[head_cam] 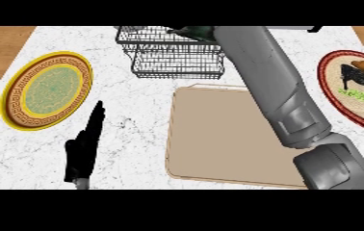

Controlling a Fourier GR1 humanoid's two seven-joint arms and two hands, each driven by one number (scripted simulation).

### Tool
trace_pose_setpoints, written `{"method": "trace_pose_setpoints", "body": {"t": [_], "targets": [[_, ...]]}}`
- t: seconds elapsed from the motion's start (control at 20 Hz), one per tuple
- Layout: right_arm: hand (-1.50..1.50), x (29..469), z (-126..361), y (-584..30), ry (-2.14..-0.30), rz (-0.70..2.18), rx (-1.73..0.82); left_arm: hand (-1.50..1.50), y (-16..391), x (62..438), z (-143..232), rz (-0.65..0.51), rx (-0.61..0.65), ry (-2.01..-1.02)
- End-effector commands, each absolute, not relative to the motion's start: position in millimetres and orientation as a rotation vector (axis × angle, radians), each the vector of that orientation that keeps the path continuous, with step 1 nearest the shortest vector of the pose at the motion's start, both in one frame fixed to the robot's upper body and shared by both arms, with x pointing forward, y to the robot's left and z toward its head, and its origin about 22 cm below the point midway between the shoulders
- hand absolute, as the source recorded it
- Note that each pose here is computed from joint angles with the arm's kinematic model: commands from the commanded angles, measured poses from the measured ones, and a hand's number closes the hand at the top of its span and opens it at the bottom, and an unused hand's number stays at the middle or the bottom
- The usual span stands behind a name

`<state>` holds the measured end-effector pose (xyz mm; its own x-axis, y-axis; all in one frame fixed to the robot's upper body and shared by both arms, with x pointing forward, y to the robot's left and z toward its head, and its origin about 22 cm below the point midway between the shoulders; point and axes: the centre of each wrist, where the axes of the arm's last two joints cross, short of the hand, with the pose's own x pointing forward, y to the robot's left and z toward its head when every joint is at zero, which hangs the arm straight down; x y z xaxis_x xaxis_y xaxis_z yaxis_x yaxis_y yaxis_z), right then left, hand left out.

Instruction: Pick the eggplant from the tray and place it in the tiered basket

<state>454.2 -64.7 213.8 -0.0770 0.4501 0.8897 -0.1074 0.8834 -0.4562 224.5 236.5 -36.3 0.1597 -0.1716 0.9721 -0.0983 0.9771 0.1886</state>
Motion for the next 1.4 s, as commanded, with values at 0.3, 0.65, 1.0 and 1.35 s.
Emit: {"method": "trace_pose_setpoints", "body": {"t": [0.3,0.65,1.0,1.35], "targets": [[-1.50,469.8,243.5,-136.4,-1.732,0.020,-0.406,0.00,235.3,218.1,-43.5,-0.046,0.236,-1.318],[-1.50,462.5,280.7,-257.9,-1.647,-0.168,-0.488,0.00,246.3,203.9,-53.5,-0.017,0.271,-1.305],[-1.50,411.6,266.7,-400.9,-1.649,-0.123,-0.494,0.00,247.9,207.9,-52.4,0.000,0.286,-1.293],[-1.50,359.4,262.8,-485.4,-1.673,-0.102,-0.408,0.00,241.4,198.3,-53.5,-0.011,0.270,-1.303]]}}
